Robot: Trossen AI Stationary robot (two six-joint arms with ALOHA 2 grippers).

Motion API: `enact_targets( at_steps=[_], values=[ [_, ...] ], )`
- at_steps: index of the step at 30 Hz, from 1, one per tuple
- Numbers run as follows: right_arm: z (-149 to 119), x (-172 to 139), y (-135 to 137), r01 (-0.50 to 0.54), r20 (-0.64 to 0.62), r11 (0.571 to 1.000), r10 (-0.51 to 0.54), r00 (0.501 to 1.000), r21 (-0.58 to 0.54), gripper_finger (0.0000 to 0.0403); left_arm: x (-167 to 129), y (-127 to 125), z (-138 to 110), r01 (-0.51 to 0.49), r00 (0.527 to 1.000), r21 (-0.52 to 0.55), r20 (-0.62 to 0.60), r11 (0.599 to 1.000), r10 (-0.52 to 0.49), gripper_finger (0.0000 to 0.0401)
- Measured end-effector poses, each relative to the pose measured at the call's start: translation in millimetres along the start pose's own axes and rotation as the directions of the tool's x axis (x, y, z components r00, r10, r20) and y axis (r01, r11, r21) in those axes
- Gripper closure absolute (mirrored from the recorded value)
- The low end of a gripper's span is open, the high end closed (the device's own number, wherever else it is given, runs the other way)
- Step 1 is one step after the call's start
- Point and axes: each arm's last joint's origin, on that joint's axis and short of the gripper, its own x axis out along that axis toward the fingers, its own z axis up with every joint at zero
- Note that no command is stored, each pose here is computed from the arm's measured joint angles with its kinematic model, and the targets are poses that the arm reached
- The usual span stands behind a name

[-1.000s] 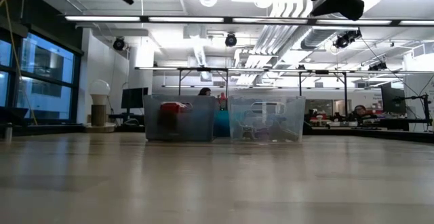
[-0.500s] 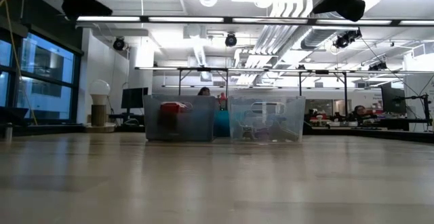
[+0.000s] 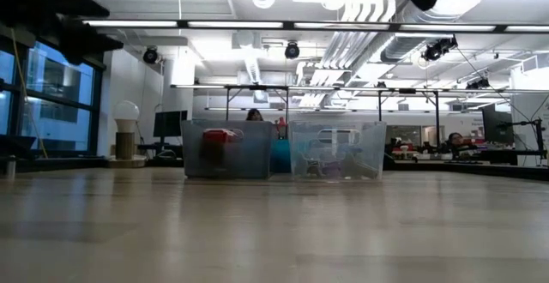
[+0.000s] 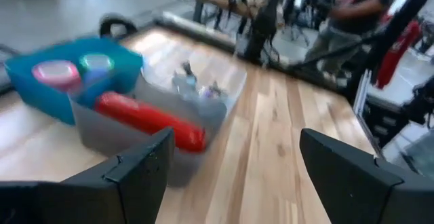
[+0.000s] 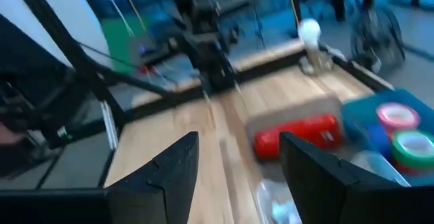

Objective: Pick and place Stapler, Stapler remover, tape
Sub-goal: Return to Home Position

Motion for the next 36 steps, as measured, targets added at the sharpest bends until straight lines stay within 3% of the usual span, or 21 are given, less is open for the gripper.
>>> enact_targets(
  at_steps=[6, 13, 19, 28, 36],
  values=[
    [-40.0, 19.0, -8.8, -0.07, 0.16, 0.998, 0.068, 0.985, 0.005, 0.0208, 14.2, 1.8, -18.4, 0.021, 0.999, -0.017, -0.033, 1.0, -0.021, 0.0089],
    [-87.8, 25.0, -26.2, -0.125, 0.322, 0.991, 0.105, 0.941, 0.04, 0.0208, 25.7, 2.7, -30.2, 0.05, 0.998, -0.052, 0.026, 0.997, -0.049, 0.0089],
    [-109.4, 19.5, -35.1, -0.134, 0.455, 0.991, 0.113, 0.883, 0.015, 0.0208, 37.4, 2.8, -45.7, 0.148, 0.987, -0.094, 0.071, 0.985, -0.142, 0.0089],
    [-140.5, 6.6, -46.8, -0.163, 0.533, 0.986, 0.123, 0.837, 0.027, 0.0208, 42.6, 4.9, -53.7, 0.148, 0.985, -0.13, 0.107, 0.98, -0.134, 0.0089],
    [-145.6, 0.5, -49.7, -0.136, 0.486, 0.991, 0.113, 0.866, 0.011, 0.0208, 42.7, 5.7, -54.0, 0.124, 0.988, -0.129, 0.112, 0.984, -0.11, 0.0089]
  ],
)
